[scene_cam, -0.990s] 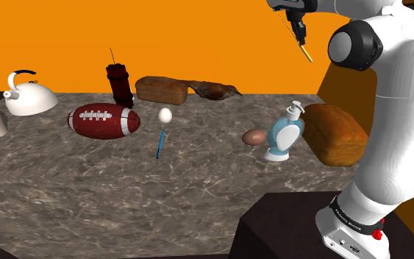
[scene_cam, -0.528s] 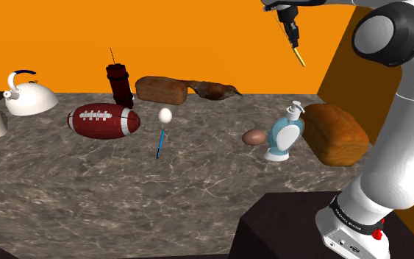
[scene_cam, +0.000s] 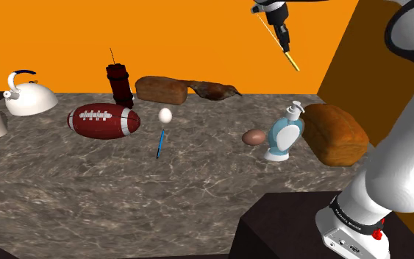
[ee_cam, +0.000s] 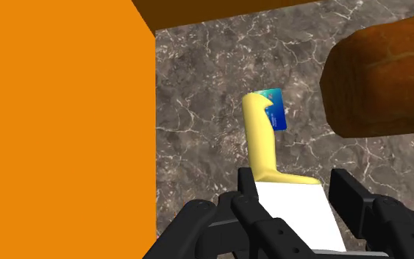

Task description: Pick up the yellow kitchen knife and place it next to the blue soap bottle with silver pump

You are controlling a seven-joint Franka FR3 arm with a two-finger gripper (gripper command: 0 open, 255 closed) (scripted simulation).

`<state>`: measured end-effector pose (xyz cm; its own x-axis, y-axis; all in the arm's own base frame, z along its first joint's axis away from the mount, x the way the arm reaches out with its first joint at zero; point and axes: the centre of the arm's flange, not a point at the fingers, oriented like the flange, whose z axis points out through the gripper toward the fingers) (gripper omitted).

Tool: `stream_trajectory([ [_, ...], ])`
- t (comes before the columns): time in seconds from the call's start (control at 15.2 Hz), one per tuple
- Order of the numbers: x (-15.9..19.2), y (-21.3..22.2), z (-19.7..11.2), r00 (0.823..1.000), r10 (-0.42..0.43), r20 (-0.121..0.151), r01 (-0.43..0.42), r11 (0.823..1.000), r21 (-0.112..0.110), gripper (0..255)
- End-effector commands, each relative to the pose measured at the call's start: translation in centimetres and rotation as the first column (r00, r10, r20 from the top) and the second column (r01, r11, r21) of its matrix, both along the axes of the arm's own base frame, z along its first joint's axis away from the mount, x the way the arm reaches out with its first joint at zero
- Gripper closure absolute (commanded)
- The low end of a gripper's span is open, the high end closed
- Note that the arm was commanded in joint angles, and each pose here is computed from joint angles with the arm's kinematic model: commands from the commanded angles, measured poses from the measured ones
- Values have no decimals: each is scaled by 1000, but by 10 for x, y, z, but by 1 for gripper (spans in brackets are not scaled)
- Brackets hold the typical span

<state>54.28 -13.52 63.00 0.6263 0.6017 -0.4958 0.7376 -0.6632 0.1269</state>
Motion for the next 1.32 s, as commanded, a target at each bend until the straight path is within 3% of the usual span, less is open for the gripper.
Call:
stream_trajectory([
  [0.0,-5,27,-1,1000,-1,0,1,1000,-1,255],
  [1.12,-39,249,-1,1000,-1,0,1,1000,-1,255],
  [1.25,-40,255,-6,1000,-1,0,1,1000,-1,255],
])
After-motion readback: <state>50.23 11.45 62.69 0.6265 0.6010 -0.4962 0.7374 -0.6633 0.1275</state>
